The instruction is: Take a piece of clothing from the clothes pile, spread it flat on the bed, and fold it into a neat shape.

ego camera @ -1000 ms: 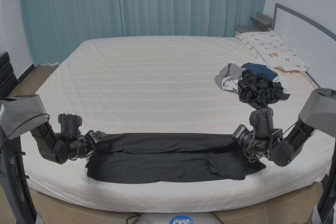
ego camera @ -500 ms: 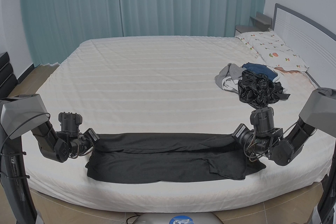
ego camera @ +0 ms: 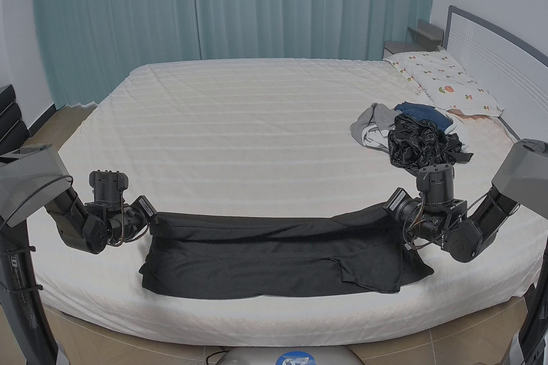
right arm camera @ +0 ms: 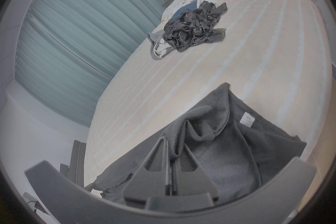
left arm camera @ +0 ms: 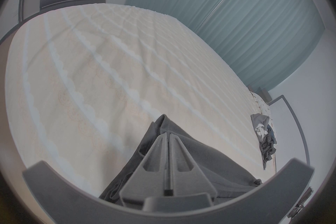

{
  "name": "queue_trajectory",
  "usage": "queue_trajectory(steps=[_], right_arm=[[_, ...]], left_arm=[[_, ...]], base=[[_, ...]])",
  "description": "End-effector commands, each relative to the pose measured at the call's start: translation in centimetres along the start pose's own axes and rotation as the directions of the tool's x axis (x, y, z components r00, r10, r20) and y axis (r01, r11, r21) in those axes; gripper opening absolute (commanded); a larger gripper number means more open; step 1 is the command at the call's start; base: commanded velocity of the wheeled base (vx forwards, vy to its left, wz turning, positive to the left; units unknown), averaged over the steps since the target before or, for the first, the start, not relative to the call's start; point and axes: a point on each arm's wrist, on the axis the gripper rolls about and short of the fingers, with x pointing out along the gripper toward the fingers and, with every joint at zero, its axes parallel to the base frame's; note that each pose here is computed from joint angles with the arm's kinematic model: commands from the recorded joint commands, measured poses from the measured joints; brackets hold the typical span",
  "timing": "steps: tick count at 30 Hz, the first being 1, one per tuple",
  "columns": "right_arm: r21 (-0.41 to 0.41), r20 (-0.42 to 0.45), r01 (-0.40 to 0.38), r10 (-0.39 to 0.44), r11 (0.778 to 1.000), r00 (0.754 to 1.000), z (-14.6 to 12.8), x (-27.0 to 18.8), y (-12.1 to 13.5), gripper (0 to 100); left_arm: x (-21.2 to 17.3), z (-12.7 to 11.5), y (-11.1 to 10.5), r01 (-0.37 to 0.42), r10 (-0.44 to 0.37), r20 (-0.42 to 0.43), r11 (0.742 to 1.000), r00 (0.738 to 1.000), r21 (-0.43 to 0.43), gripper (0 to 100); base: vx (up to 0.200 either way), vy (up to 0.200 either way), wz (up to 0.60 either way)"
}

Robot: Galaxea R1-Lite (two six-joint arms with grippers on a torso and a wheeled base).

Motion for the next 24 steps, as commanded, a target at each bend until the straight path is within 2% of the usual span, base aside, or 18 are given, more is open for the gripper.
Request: queue_trajectory(steps=[1, 9, 18, 24], right_arm=[[-0.034, 0.051, -0.01, 0.011, 0.999, 0.999, 1.5, 2.2, 0.0, 0], [-0.116, 0.025, -0.087, 0.09, 0.989, 0.996, 2.3, 4.1, 0.5, 0], [-0.111, 0.087, -0.129, 0.139, 0.985, 0.987, 3.1, 4.3, 0.5, 0], [-0.121, 0.083, -0.127, 0.138, 0.985, 0.987, 2.4, 3.5, -1.2, 0]], left_arm=[[0.7, 1.8, -1.3, 0.028, -0.027, 0.039, 1.0, 0.999, -0.011, 0], [1.1, 3.8, -2.8, 0.071, -0.064, 0.087, 0.994, 0.994, -0.085, 0], [1.1, 4.2, -2.6, 0.073, -0.064, 0.101, 0.993, 0.993, -0.093, 0], [1.0, 4.5, -2.0, 0.063, -0.052, 0.104, 0.993, 0.993, -0.103, 0]], base=[[0.0, 0.0, 0.0], [0.0, 0.0, 0.0], [0.0, 0.0, 0.0], [0.0, 0.0, 0.0]])
